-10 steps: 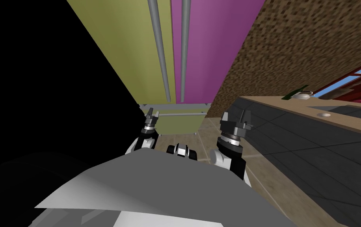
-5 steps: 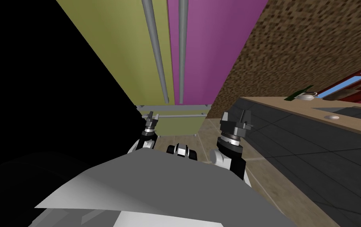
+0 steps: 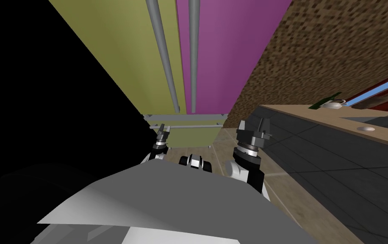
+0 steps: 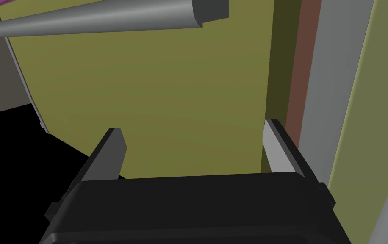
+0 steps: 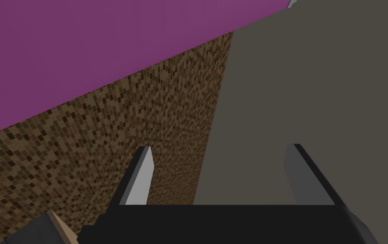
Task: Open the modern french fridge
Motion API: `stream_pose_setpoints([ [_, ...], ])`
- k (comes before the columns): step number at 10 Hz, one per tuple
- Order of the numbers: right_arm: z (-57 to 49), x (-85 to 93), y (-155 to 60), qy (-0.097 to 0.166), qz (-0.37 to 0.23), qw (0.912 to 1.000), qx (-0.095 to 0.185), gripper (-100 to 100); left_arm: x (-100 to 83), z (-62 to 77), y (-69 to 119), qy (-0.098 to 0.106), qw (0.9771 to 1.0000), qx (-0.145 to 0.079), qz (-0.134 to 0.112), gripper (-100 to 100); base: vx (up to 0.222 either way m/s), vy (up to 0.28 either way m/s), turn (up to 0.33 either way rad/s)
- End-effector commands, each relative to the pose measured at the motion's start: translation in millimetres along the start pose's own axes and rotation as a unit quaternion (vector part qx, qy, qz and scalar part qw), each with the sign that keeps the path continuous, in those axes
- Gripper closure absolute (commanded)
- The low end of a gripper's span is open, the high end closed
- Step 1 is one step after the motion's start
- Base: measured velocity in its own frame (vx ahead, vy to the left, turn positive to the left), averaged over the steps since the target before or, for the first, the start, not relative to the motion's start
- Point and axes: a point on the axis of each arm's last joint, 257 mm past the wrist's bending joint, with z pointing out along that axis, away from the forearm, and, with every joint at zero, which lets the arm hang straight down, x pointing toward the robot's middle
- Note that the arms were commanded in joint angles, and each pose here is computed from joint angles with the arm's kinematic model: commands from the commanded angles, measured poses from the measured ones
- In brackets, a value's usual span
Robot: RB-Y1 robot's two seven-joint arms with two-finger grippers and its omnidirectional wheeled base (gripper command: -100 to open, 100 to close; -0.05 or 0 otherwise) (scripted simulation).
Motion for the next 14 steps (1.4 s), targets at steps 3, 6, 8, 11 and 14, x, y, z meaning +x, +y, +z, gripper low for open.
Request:
stream_pose_setpoints([
  [3,0.0,0.0,0.0,0.000,0.000,1.0000,0.000,0,-6.8,-22.4,19.4,-0.008,0.9999,-0.009,-0.006,-100,0.077,-0.023,0.005],
  [6,0.0,0.0,0.0,0.000,0.000,1.0000,0.000,0,-11.7,-40.8,31.4,-0.015,0.9997,-0.014,-0.011,-100,0.072,-0.015,0.007],
  [8,0.0,0.0,0.0,0.000,0.000,1.0000,0.000,0,-14.4,-53.1,40.5,-0.020,0.9995,-0.022,-0.013,-100,0.086,-0.012,0.006],
  [11,0.0,0.0,0.0,0.000,0.000,1.0000,0.000,0,-18.4,-73.0,51.1,-0.028,0.9990,-0.029,-0.017,-100,0.084,-0.024,0.007],
  [14,0.0,0.0,0.0,0.000,0.000,1.0000,0.000,0,-20.3,-85.3,58.5,-0.033,0.9986,-0.037,-0.020,-100,0.056,-0.014,0.006],
])
